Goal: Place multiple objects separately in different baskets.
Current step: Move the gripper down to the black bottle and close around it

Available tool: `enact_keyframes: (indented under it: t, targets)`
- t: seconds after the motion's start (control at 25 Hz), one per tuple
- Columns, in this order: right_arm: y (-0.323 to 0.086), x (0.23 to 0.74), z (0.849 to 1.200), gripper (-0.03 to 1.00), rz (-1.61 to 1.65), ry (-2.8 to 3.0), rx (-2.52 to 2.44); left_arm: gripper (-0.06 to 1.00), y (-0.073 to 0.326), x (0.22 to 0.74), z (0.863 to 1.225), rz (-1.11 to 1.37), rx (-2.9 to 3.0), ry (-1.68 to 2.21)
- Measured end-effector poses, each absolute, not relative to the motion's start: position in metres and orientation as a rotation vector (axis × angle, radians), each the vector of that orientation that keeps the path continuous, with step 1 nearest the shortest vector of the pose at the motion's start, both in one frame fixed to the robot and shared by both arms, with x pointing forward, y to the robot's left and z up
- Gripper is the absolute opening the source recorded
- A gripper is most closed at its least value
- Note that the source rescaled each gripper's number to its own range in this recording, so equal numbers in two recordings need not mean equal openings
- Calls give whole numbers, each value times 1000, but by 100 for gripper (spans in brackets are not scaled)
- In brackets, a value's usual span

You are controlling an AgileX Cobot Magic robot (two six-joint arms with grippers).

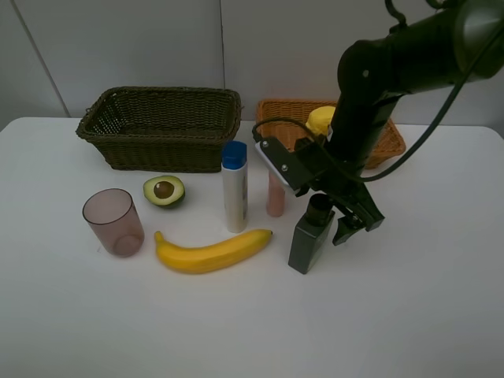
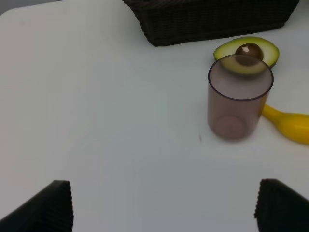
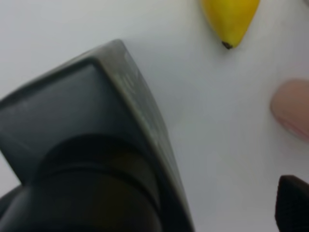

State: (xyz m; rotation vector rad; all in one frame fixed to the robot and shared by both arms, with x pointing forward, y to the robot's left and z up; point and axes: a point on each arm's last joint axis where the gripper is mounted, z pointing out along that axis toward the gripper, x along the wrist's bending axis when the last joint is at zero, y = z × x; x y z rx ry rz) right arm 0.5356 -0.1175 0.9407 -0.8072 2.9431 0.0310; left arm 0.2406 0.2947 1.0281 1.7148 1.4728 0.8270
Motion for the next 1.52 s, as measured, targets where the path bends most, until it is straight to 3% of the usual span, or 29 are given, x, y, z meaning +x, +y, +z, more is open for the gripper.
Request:
enact_keyframes:
  t: [1.52]
  targets:
    - [-112,529,946,98,161,3026,-639,100,295,241,1028,827,1715,1473]
